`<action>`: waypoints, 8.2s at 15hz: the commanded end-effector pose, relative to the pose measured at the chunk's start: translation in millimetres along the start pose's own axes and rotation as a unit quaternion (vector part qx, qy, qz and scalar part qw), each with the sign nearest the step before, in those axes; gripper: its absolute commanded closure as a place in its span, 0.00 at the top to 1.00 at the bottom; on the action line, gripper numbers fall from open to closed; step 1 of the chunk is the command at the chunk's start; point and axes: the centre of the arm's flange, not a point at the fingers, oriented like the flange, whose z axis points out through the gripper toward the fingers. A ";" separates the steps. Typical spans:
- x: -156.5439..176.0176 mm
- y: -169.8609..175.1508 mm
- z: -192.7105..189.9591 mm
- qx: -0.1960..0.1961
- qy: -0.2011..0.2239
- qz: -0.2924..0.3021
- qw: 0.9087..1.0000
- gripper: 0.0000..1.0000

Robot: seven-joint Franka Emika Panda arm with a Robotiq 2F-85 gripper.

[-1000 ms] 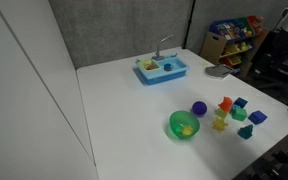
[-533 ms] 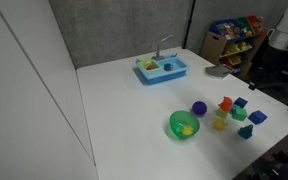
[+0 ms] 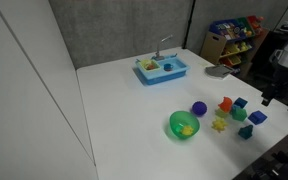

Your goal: Put the green thing into the bowl

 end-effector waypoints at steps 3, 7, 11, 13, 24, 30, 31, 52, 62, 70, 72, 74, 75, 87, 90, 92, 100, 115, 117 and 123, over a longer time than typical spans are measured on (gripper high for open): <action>-1.2 29.9 50.9 0.006 0.006 -0.015 1.000 1.00; -5.1 23.9 50.7 0.006 -0.005 -0.008 1.000 1.00; -3.4 23.7 53.8 0.006 -0.009 -0.016 1.000 1.00; 0.4 23.6 63.7 0.011 -0.006 -0.028 1.000 1.00; 12.4 17.6 125.1 0.012 0.006 -0.096 0.995 1.00; 19.0 21.7 165.4 0.028 0.006 -0.121 0.992 1.00; 20.5 23.3 170.0 0.030 0.007 -0.124 0.992 1.00; 44.1 -3.0 167.6 0.042 0.014 -0.139 0.989 0.29; 67.8 -68.4 83.3 0.050 0.040 -0.162 0.985 0.23; 75.2 -96.9 43.0 0.067 0.062 -0.163 0.982 0.23; 74.5 -100.4 38.6 0.066 0.063 -0.167 0.982 0.48; 73.7 -99.3 43.3 0.066 0.059 -0.165 0.982 0.48; 73.6 -98.1 44.8 0.066 0.058 -0.164 0.983 0.48; 104.4 -199.9 35.8 0.058 0.064 -0.257 0.963 0.23; 124.2 -223.3 39.6 0.066 0.066 -0.272 0.958 0.23; 136.3 -236.3 45.0 0.071 0.067 -0.277 0.956 0.23; 160.5 -272.3 89.1 0.068 0.055 -0.290 0.953 0.23; 131.5 -269.8 57.1 0.045 0.072 -0.306 0.948 1.00; 122.3 -260.4 37.6 0.038 0.081 -0.300 0.950 1.00; 91.7 -218.7 -27.5 0.017 0.106 -0.246 0.963 1.00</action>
